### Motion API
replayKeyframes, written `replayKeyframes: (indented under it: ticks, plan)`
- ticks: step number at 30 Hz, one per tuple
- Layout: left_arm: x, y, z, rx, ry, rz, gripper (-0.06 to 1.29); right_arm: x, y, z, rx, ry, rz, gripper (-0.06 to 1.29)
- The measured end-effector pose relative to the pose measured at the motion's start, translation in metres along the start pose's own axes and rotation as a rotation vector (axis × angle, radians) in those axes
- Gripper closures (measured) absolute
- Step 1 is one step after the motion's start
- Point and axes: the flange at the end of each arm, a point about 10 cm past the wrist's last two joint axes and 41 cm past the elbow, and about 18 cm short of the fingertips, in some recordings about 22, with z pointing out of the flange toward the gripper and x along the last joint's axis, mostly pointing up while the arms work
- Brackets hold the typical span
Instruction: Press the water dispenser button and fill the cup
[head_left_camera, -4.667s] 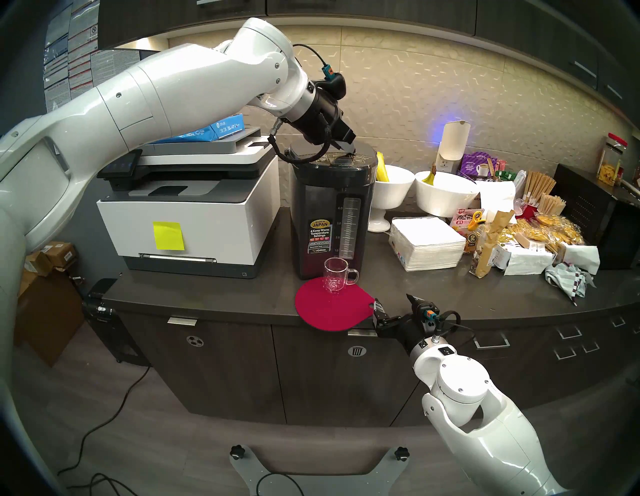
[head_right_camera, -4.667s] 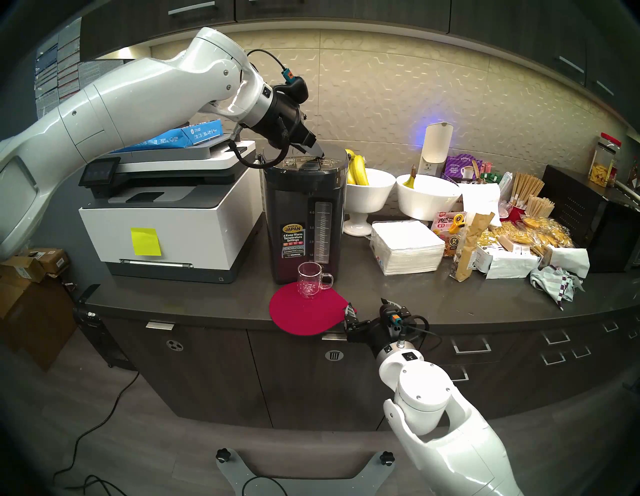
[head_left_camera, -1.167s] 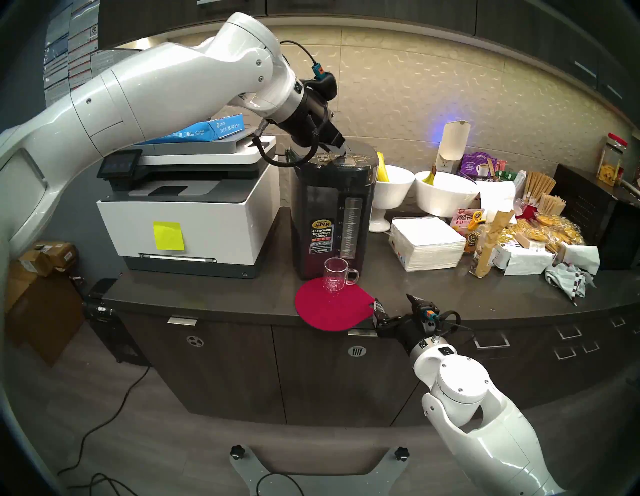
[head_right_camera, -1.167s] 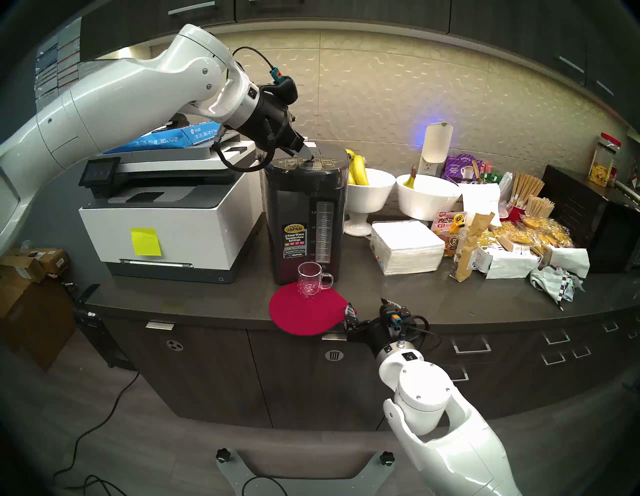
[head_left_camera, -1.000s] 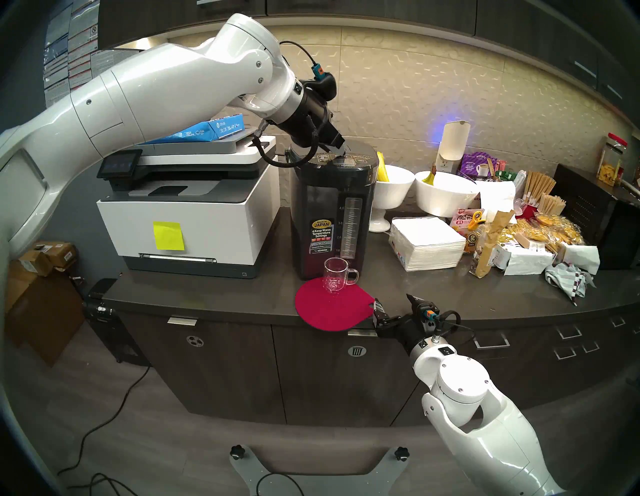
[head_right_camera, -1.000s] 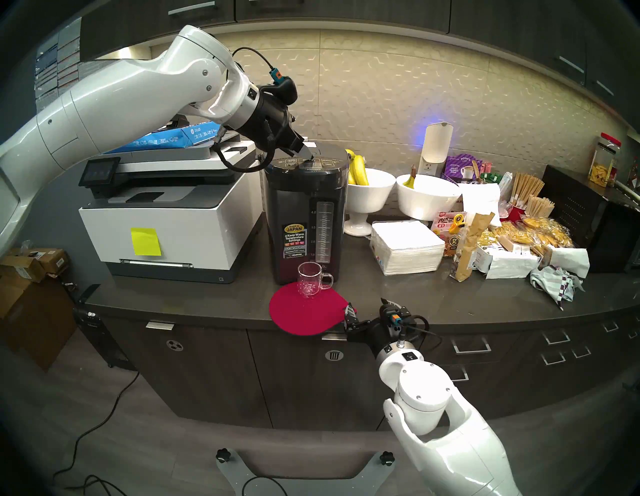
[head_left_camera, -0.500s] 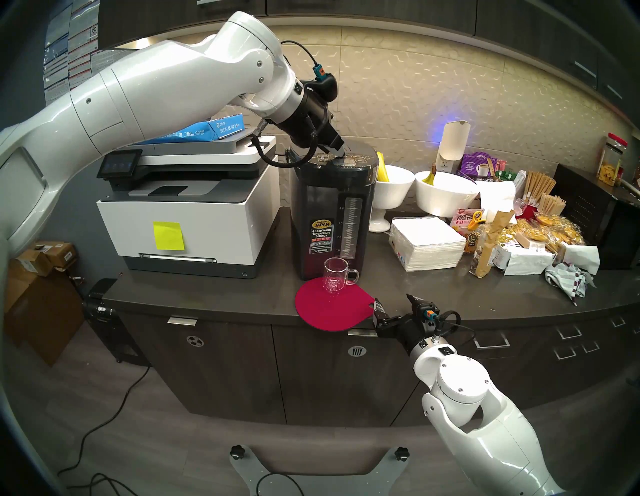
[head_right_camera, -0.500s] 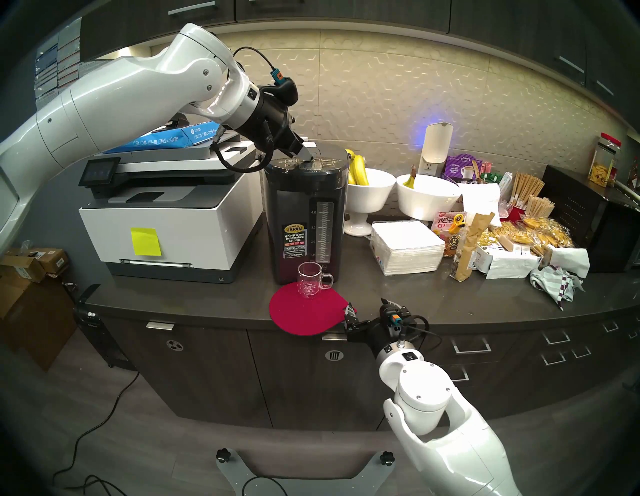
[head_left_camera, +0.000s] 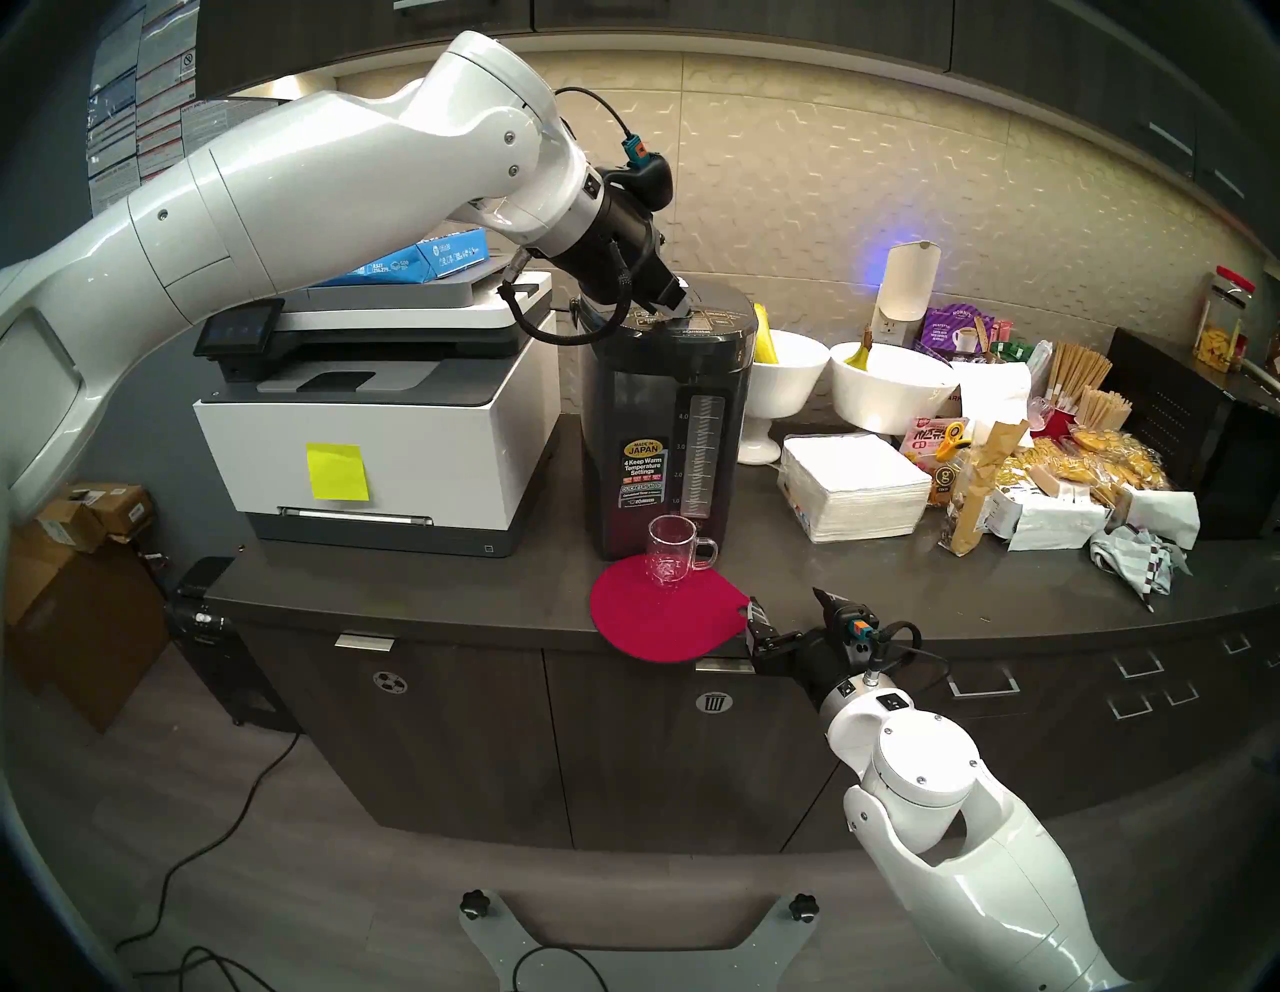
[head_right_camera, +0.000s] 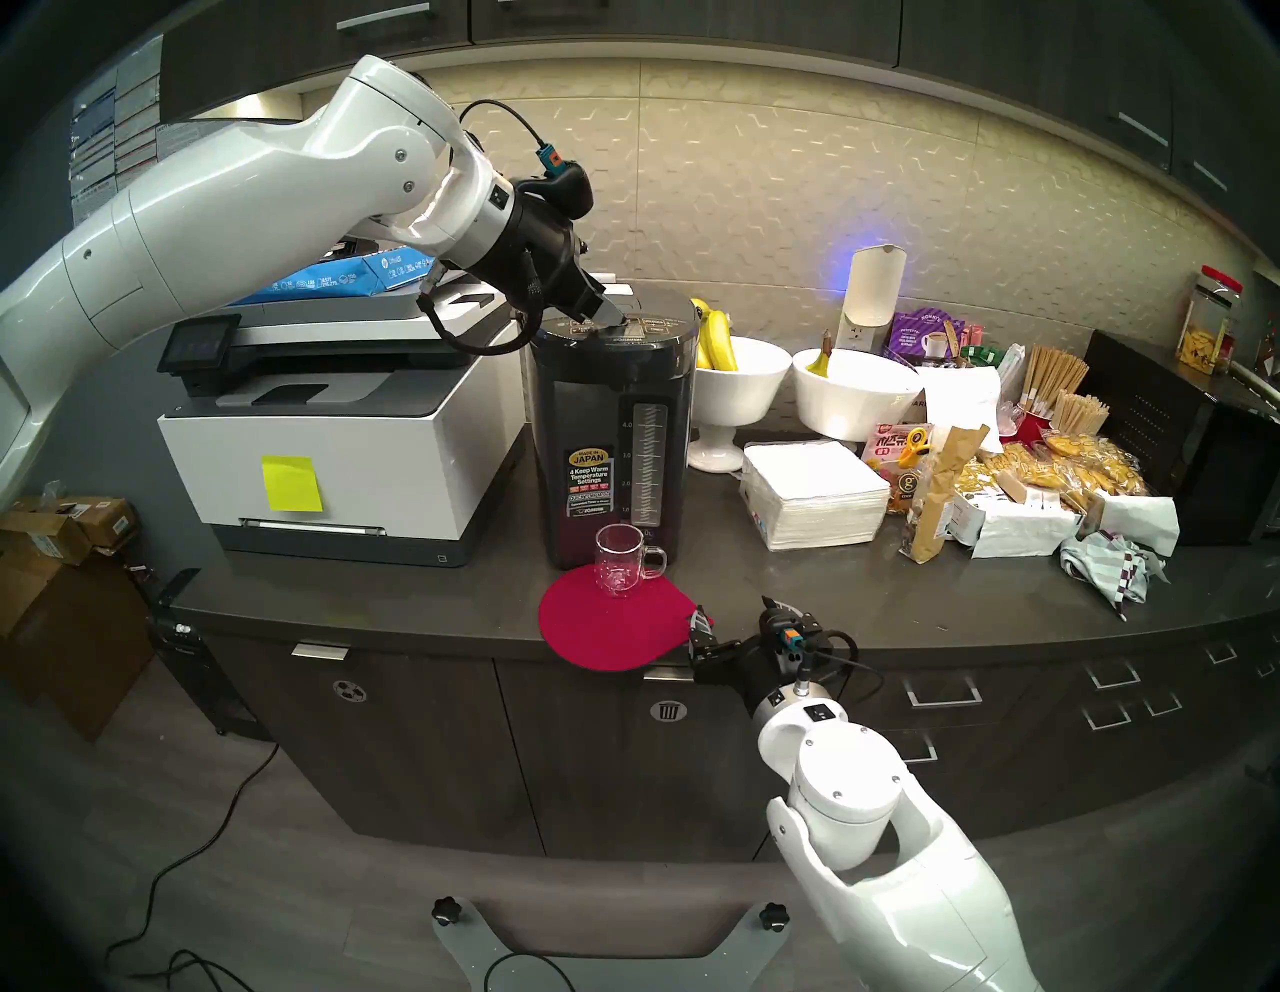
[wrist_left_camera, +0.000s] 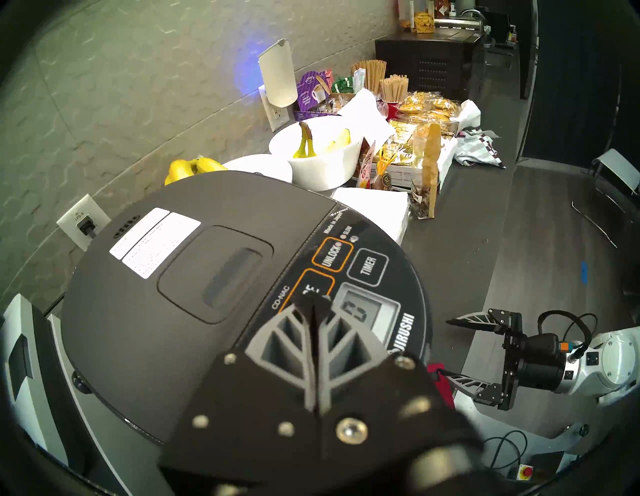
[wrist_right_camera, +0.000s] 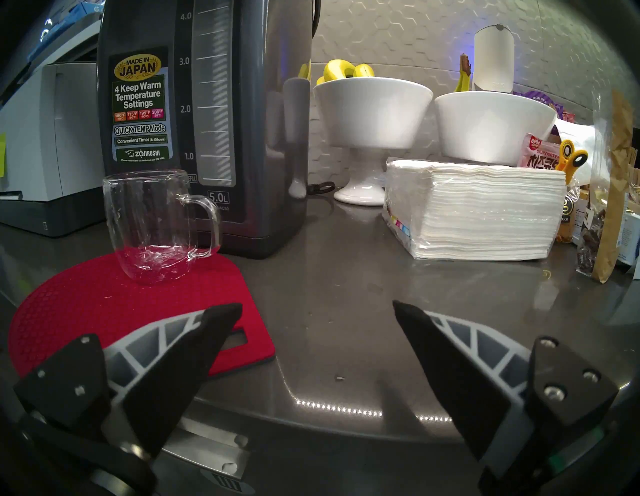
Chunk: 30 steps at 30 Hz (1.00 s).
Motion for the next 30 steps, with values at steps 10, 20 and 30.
replayKeyframes:
  ticks: [10, 20, 30]
  plan:
    - [0.0041, -0.0067, 0.0034, -0.012, 0.009, -0.019, 1.25, -0.0001, 0.0000, 0.0000, 0.000, 0.000, 0.000, -0.02]
    - [0.0045, -0.0046, 0.0070, -0.021, 0.000, -0.001, 1.25, 0.0000, -0.0001, 0.0000, 0.000, 0.000, 0.000, -0.02]
    - [0.0037, -0.0024, 0.0072, -0.010, 0.007, 0.019, 1.25, 0.0000, -0.0002, 0.0001, 0.000, 0.000, 0.000, -0.02]
